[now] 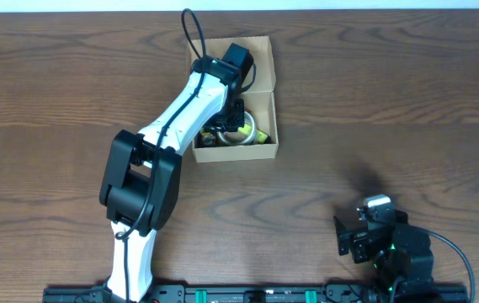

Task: Pack container
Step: 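Lift the tape roll into the box and release it, then raise the left gripper and move both grippers to the box lid, then grip the lid flap edges with both grippers, then fold the lid down over the box with both grippers, then press the closed lid down with the right gripper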

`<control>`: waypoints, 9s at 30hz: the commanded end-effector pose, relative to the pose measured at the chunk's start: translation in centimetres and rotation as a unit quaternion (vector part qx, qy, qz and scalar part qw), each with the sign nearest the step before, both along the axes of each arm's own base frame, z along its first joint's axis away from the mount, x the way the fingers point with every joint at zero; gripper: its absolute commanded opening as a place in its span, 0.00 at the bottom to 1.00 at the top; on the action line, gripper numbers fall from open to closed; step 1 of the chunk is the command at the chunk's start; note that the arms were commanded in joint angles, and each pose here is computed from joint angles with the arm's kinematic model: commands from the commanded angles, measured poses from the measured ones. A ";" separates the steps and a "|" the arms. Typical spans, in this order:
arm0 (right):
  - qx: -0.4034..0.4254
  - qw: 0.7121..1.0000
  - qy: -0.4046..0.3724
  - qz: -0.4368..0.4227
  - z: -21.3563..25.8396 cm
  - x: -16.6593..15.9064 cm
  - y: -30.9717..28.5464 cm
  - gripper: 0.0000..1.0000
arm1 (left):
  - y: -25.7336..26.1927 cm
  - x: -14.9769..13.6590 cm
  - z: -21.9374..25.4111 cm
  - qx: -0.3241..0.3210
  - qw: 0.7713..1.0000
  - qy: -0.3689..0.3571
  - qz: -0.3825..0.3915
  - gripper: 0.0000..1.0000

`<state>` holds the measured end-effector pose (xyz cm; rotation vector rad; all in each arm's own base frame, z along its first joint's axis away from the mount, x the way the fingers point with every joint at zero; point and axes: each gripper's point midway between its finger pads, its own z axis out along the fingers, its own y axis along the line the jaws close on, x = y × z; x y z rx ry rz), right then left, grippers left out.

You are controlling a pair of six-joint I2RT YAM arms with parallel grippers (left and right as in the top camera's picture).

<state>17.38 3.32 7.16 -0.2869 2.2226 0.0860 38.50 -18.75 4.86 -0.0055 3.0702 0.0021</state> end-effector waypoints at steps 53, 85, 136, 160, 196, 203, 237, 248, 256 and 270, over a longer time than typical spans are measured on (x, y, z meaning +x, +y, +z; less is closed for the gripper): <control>-0.006 1.000 0.003 -0.002 -0.3 -0.1 -0.2 0.99 | 6.2 -1.8 29.1 -0.063 0.921 -0.381 0.058 0.95; 0.139 0.983 -0.092 0.079 10.2 2.3 4.8 0.99 | 8.1 -3.2 27.0 -0.030 0.941 -0.332 0.065 0.95; 0.358 0.919 0.128 -0.105 -0.5 32.4 8.2 0.01 | 15.7 12.8 1.4 -0.310 0.882 -0.064 0.349 0.05; 0.397 0.902 0.165 -0.032 -1.6 34.8 16.7 0.01 | 7.7 12.8 -0.8 -0.390 0.875 -0.003 0.287 0.06; 0.434 0.892 0.097 0.082 5.9 34.9 20.2 0.01 | 6.3 13.2 5.5 -0.517 0.839 -0.022 0.171 0.06; 0.420 0.897 0.091 0.103 7.2 34.2 20.4 0.01 | 5.8 12.9 6.5 -0.537 0.829 -0.018 0.153 0.05; 0.365 0.906 0.103 0.190 12.7 28.7 21.5 0.01 | 7.0 7.4 9.6 -0.451 0.885 -0.012 0.115 0.05; 0.316 0.922 0.116 0.192 13.6 26.0 21.2 0.01 | 9.4 5.8 11.0 -0.355 0.928 -0.046 0.105 0.05; 0.295 0.914 0.159 0.229 12.4 22.4 25.0 0.01 | 10.1 3.5 13.3 -0.277 0.956 -0.074 0.067 0.05; 0.187 0.936 0.224 0.197 7.7 17.7 27.5 0.01 | 11.2 0.1 14.7 -0.087 0.991 -0.097 0.017 0.05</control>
